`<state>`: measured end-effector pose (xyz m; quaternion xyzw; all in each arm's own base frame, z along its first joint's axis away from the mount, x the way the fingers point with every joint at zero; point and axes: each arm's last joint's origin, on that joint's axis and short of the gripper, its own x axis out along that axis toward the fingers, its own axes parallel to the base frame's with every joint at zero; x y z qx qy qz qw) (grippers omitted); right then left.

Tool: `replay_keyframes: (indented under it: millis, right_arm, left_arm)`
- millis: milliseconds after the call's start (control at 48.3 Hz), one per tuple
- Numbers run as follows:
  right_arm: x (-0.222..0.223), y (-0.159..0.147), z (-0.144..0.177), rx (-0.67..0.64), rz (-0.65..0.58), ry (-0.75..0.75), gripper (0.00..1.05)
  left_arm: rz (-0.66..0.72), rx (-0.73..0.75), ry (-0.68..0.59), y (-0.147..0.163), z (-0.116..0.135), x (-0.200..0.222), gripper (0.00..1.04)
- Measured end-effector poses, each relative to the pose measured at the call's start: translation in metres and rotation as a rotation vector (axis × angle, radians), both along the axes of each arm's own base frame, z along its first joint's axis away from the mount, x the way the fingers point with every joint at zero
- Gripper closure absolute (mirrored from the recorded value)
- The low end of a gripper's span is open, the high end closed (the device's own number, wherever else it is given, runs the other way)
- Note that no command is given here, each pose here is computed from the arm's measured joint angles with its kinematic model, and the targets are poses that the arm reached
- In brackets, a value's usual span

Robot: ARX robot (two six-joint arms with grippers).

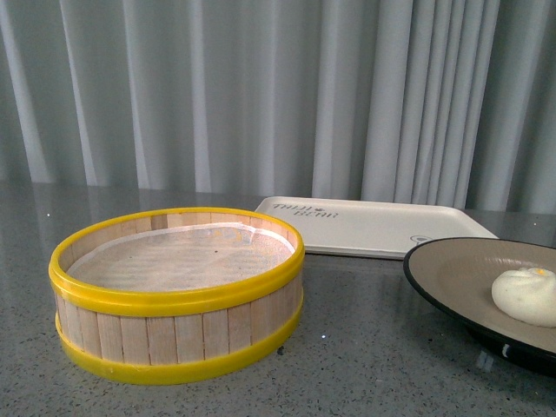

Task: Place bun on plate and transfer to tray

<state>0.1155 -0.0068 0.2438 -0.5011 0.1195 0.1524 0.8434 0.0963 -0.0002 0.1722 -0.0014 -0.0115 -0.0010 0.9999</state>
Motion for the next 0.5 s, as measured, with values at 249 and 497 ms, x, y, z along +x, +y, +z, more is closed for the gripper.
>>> replay_keyframes:
  millis: [249,497]
  right_arm:
    - [0.042,-0.01,-0.005,-0.24,0.144,0.023,0.08]
    - [0.073,-0.006,-0.011,-0.311,0.228,0.023,0.08]
  left_arm:
    - [0.0,0.0,0.0,0.0,0.0,0.0,0.07]
    - [0.0,0.0,0.0,0.0,0.0,0.0,0.07]
